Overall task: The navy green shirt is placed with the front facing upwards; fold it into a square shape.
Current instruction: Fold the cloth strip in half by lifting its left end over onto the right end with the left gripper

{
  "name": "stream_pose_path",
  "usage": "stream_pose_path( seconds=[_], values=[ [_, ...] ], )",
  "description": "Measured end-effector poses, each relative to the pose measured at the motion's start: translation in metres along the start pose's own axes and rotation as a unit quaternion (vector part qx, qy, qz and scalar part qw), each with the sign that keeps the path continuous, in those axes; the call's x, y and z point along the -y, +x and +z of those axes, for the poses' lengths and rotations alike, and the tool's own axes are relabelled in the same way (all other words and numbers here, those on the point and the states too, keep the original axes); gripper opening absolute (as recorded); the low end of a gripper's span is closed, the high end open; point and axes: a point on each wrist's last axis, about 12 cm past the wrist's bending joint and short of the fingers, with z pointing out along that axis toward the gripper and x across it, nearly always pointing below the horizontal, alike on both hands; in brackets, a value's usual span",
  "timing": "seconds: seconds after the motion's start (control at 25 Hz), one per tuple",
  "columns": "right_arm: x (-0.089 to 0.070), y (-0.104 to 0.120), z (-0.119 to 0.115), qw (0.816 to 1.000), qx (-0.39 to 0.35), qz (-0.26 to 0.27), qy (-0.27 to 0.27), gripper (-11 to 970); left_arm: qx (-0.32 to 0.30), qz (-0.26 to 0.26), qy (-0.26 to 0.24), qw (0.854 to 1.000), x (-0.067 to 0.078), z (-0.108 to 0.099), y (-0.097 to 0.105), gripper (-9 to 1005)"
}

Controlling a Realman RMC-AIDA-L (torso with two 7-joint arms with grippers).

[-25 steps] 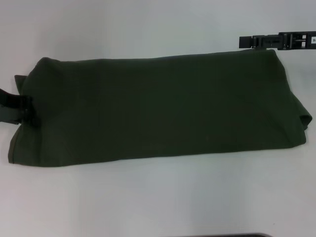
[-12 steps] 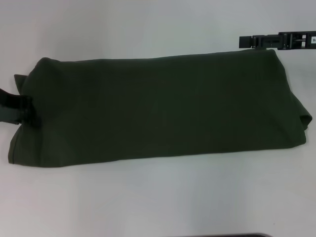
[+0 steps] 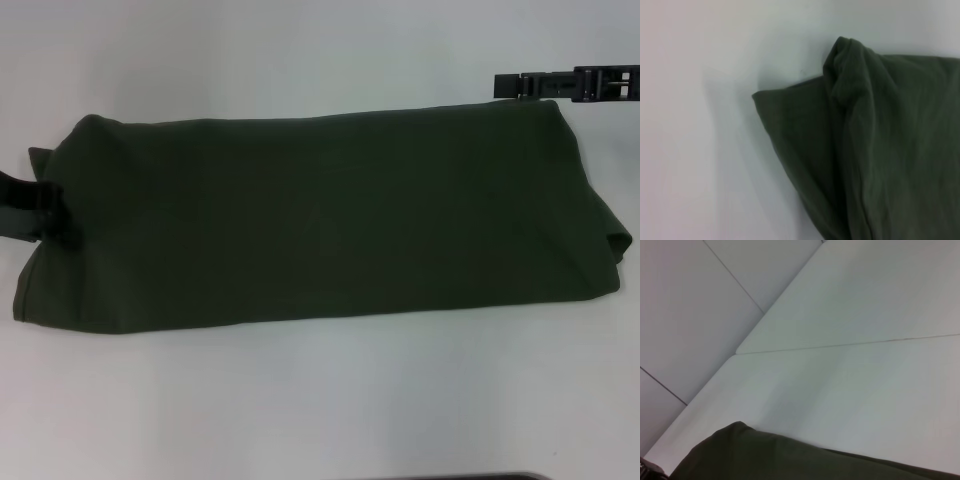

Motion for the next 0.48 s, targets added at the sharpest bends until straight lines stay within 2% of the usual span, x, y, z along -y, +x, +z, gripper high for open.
stream_pose_path(
  seconds=[0.48],
  values=[
    [0.012, 0.009, -0.021, 0.999, 0.013, 0.017, 0.024, 803, 0.005, -0.002, 0.001, 1.000, -0.004, -0.003, 0.001, 18]
  ],
)
